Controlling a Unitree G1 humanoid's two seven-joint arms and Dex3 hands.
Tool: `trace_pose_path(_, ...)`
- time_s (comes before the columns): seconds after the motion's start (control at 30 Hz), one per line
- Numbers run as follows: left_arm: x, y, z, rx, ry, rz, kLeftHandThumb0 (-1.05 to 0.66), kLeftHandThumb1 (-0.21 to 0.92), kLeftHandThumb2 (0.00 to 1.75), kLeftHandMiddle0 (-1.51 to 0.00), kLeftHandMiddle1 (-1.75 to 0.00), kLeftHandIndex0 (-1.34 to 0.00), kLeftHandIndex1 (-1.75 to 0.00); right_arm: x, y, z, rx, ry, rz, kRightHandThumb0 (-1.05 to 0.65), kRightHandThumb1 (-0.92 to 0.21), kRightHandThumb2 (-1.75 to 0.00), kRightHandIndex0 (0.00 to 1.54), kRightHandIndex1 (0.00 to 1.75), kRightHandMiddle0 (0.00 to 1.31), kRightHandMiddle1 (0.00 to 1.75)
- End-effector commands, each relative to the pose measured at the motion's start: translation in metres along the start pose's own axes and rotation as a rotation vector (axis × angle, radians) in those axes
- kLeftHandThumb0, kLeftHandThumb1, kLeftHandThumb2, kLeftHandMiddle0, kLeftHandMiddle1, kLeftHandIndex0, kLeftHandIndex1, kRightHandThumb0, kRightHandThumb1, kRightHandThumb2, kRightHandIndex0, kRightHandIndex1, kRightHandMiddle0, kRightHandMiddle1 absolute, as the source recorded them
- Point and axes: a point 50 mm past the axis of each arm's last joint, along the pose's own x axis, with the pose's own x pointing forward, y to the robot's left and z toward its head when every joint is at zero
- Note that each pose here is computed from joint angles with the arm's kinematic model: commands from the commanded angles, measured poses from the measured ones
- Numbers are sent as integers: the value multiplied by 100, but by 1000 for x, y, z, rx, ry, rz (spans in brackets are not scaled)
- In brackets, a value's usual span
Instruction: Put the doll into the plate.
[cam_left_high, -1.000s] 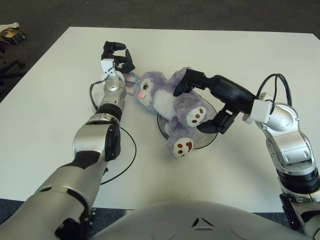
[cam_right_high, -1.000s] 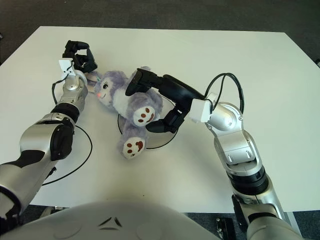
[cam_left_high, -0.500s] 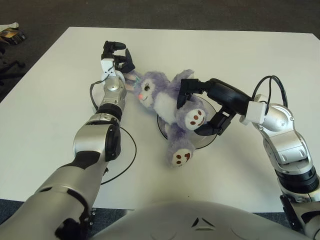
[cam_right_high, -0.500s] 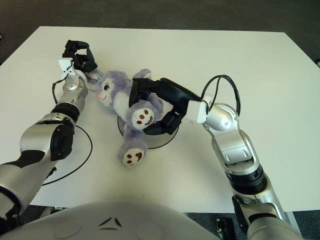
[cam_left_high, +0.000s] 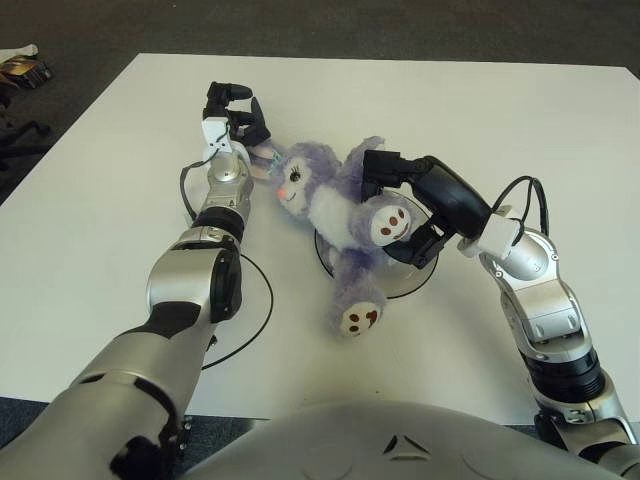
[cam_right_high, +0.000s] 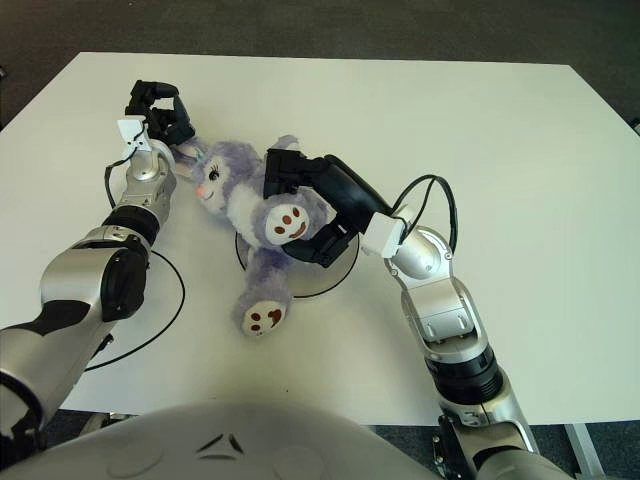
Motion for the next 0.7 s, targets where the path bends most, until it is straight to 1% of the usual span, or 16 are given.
trace_pose_path(0.0, -1, 3, -3, 7, 10, 9, -1, 42, 121, -43, -175, -41, -175, -3, 0, -3, -15, -3, -47, 0, 5, -168, 92, 160, 67, 175)
trace_pose_path(0.23, -1, 5, -3, 8, 15, 5, -1, 42, 121, -43, -175, -41, -175, -6, 0, -4, -29, -14, -108, 0, 3, -168, 91, 164, 65, 175)
trace_pose_path(0.4, 0, 8, 0, 1, -10, 29, -1, 42, 121, -43, -175, -41, -175, -8, -6, -12, -2, -31, -166, 0, 2, -168, 89, 167, 63, 175)
trace_pose_path(0.57, 6, 17, 10, 10, -50, 57, -1, 39, 124, -45, -175, -43, -175, -9, -11, -15, -2, -38, -197, 0, 1, -168, 88, 170, 62, 175)
trace_pose_path(0.67, 8, 23, 13, 7, -65, 64, -1, 39, 125, -45, -175, -43, -175, -14, -18, -16, 8, -20, -212, 0, 1, -168, 87, 171, 62, 175)
